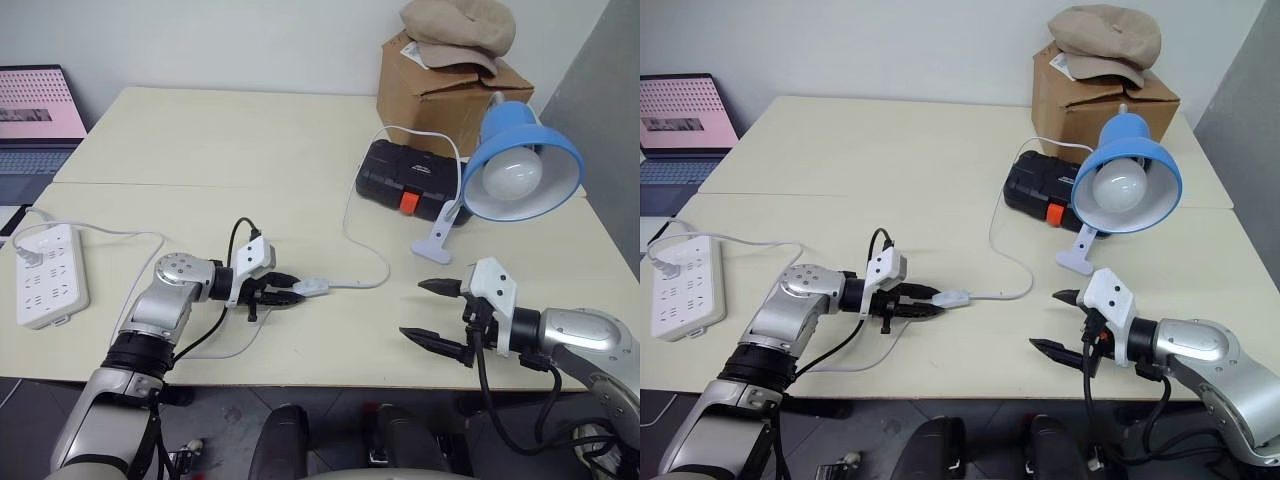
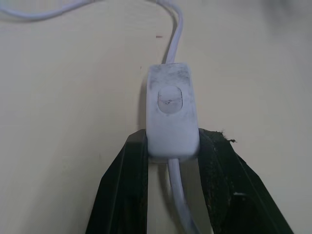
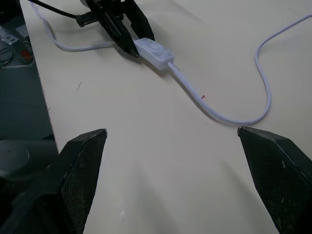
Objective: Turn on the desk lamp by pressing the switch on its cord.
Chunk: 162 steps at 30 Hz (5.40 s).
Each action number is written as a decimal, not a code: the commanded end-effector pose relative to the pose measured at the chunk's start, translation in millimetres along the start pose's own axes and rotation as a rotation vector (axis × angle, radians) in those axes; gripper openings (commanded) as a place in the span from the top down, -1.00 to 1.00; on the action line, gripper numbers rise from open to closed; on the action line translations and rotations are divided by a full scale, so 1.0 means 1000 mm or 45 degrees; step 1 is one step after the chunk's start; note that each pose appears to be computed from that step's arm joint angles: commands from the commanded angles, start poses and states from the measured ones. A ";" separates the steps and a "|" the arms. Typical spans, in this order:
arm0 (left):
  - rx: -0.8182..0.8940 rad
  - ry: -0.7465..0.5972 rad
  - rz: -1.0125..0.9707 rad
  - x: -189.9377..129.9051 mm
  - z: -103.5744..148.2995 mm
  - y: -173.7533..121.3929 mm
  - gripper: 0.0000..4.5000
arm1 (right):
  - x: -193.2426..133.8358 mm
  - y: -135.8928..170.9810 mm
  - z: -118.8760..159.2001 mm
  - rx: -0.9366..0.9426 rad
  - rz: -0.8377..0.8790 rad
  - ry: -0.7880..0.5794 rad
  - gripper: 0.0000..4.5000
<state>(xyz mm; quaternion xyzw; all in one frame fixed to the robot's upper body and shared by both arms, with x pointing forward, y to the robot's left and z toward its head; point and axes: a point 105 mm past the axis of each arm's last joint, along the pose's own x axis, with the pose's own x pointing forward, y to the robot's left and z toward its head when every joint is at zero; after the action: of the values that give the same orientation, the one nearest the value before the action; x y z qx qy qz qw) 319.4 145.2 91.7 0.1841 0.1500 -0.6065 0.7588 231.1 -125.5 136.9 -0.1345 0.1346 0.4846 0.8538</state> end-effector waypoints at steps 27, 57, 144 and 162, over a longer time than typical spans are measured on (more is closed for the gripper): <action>0.134 -0.110 0.266 0.052 0.092 0.014 0.52 | 0.077 -0.006 0.044 1.477 -0.158 -0.650 -1.00; 0.042 -0.114 0.292 0.052 0.101 0.012 0.52 | 0.102 -0.033 0.042 1.686 -0.227 -0.724 -1.00; 0.249 0.087 0.358 0.047 0.057 0.034 0.52 | 0.042 0.016 0.036 0.137 -0.151 -0.353 -1.00; 0.250 0.097 0.273 0.050 0.039 0.020 -0.29 | 0.015 -0.020 0.023 -0.194 -0.266 -0.142 -1.00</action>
<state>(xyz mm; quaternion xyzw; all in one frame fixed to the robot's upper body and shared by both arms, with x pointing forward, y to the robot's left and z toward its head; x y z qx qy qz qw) 353.7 91.1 93.2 0.2880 0.1243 -0.5197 0.7946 255.7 -113.1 143.7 -0.1774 0.0530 0.4102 0.8930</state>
